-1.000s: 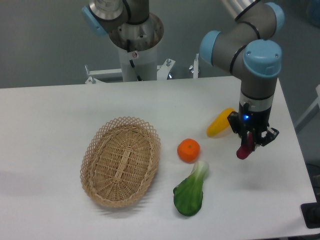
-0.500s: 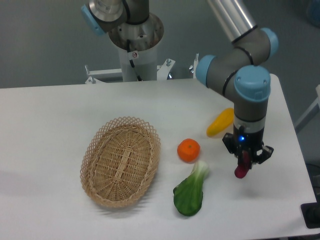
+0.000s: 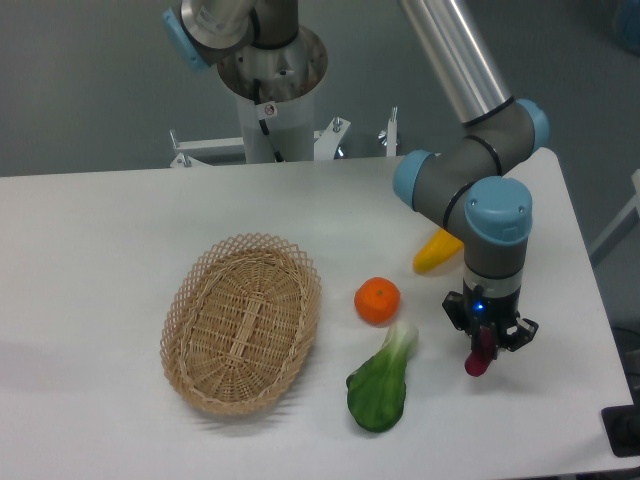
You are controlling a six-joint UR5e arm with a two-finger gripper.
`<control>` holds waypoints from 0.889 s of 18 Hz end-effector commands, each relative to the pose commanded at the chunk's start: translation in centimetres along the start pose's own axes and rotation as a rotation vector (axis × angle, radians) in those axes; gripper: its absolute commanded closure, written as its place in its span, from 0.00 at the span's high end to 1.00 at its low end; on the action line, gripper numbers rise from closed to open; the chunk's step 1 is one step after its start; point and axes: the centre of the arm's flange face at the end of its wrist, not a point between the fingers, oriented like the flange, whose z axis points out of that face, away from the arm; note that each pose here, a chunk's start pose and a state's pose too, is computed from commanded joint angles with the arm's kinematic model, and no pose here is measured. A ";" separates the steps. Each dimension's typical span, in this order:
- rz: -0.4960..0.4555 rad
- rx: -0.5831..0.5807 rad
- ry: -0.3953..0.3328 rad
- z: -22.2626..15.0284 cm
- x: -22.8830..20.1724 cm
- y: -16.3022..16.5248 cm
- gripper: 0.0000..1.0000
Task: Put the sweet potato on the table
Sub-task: 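Lower the held purple sweet potato onto the table surface, then open the gripper, release the sweet potato, and lift the gripper away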
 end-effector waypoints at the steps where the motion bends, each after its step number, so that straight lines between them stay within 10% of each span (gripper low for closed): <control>1: 0.001 0.001 -0.001 -0.1 0.0 -0.1 0.17; 4: 0.000 0.001 -0.003 -0.3 0.0 -0.1 0.30; 7: 0.000 0.002 -0.014 -0.9 -0.3 -0.1 0.99; 16: -0.036 0.030 -0.100 -6.6 -1.7 -0.9 1.00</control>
